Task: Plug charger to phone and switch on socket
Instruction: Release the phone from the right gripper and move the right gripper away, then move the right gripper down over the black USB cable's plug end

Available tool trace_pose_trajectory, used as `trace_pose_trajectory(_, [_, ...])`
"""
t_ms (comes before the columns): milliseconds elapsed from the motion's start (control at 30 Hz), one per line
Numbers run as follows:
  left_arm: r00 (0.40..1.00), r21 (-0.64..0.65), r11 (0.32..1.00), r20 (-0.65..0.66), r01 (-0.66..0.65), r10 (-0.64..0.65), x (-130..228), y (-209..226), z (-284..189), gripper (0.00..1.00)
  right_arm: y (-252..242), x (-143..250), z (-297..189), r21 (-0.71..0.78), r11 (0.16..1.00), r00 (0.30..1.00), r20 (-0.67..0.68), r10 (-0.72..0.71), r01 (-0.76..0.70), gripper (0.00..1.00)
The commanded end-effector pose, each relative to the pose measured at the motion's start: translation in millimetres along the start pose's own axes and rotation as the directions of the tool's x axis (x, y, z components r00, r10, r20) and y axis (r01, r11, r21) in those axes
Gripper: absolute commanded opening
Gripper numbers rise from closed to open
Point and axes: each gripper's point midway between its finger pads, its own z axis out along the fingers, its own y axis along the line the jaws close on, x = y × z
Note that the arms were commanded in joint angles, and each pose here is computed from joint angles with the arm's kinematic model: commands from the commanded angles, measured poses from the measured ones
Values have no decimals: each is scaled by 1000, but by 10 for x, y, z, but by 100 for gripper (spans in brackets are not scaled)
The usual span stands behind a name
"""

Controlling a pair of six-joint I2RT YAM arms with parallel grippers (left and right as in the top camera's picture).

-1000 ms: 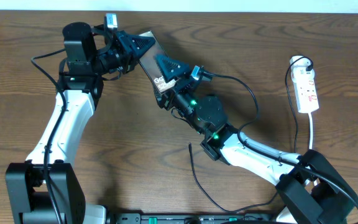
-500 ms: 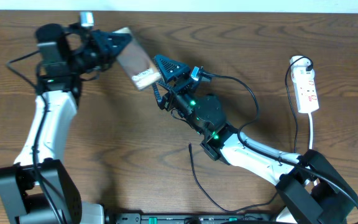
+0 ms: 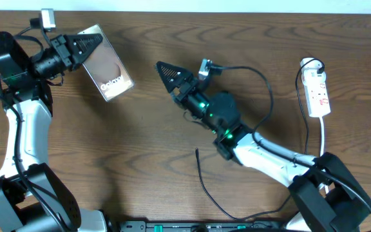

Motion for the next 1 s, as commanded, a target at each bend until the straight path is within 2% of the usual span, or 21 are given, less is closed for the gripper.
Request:
trace_pose_trajectory(0, [989, 90, 989, -83, -114, 122, 136, -231, -26, 7, -23, -146, -25, -4, 986, 979, -117, -167, 168, 99])
trace_pose_trajectory(100, [980, 117, 980, -101, -160, 171, 180, -263, -33, 7, -207, -278, -45, 91, 982, 964, -223, -142, 166, 99])
trace_pose_trajectory(233, [973, 120, 973, -96, -198, 210, 183, -259, -33, 8, -340, -442, -110, 201, 951, 928, -338, -157, 234, 99])
trace_pose_trajectory(467, [960, 126, 959, -89, -252, 264, 186, -258, -31, 7, -543, -405, -349, 353, 852, 846, -503, -174, 385, 99])
trace_pose_trajectory(567, [945, 130, 943, -82, -305, 317, 190, -253, -31, 7, -691, -317, -509, 431, 825, 839, -536, -92, 366, 99])
trace_pose_trajectory(733, [917, 137, 915, -73, -380, 392, 212, -232, -27, 7, -1026, -102, -907, 573, 710, 799, -601, 24, 410, 99])
trace_pose_trajectory(967, [896, 141, 893, -65, -428, 440, 214, -229, -27, 7, -1135, 358, -1162, 519, 634, 655, -756, 27, 574, 99])
